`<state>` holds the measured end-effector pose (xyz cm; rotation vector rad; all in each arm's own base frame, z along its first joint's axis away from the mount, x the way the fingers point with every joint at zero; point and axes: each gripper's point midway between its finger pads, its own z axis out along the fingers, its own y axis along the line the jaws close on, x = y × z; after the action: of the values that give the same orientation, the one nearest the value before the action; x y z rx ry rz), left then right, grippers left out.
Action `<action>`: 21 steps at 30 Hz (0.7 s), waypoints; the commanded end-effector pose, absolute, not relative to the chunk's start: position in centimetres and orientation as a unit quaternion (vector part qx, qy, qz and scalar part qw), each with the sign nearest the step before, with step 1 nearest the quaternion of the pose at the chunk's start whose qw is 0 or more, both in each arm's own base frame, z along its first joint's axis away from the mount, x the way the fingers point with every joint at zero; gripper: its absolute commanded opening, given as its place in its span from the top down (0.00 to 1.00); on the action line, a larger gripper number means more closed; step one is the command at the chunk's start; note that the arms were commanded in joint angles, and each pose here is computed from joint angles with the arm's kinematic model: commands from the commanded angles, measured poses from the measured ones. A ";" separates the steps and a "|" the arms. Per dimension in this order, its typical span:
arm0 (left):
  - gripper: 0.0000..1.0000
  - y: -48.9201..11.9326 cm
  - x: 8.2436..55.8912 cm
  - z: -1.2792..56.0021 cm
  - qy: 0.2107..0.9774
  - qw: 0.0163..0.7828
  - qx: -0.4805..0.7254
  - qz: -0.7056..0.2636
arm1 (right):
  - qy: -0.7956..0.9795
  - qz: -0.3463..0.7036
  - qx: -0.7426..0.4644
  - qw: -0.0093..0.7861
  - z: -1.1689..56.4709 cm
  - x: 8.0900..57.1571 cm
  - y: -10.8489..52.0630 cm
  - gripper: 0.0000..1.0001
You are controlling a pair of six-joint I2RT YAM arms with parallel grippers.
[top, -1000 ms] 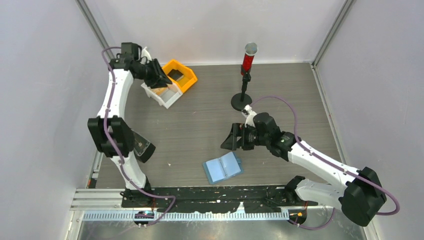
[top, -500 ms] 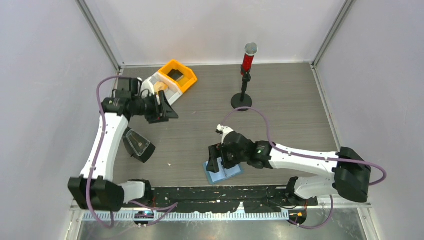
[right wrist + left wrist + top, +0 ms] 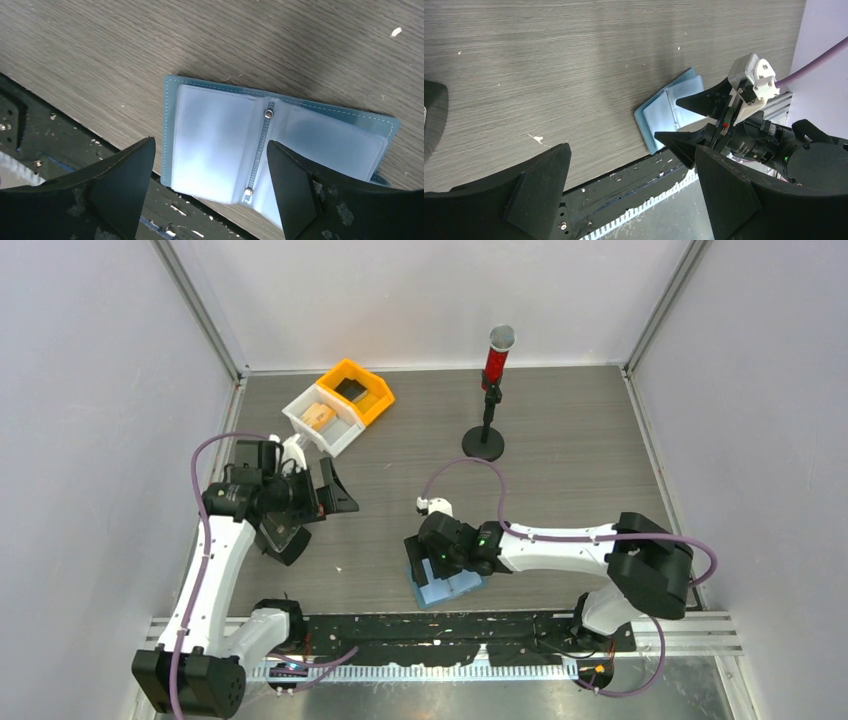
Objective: Take the credit cards out of the card holder
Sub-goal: Reset both arms
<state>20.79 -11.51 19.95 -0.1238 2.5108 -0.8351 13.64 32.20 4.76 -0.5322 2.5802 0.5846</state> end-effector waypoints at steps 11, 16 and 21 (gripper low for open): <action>0.01 -11.0 20.9 20.1 0.911 0.286 -0.035 -0.294 | 0.939 0.132 -0.213 0.237 3.0 14.3 32.6 0.14; 0.01 -11.0 20.8 20.3 0.910 0.289 -0.034 -0.296 | 0.938 0.138 -0.208 0.239 2.7 14.1 32.5 0.33; 0.01 -11.1 20.8 20.3 0.909 0.287 -0.037 -0.299 | 0.934 0.150 -0.202 0.253 3.5 14.4 32.7 0.51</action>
<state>20.43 -11.11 19.60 -0.1167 2.4772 -0.8013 13.70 32.23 2.43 -0.5783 2.5960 0.3865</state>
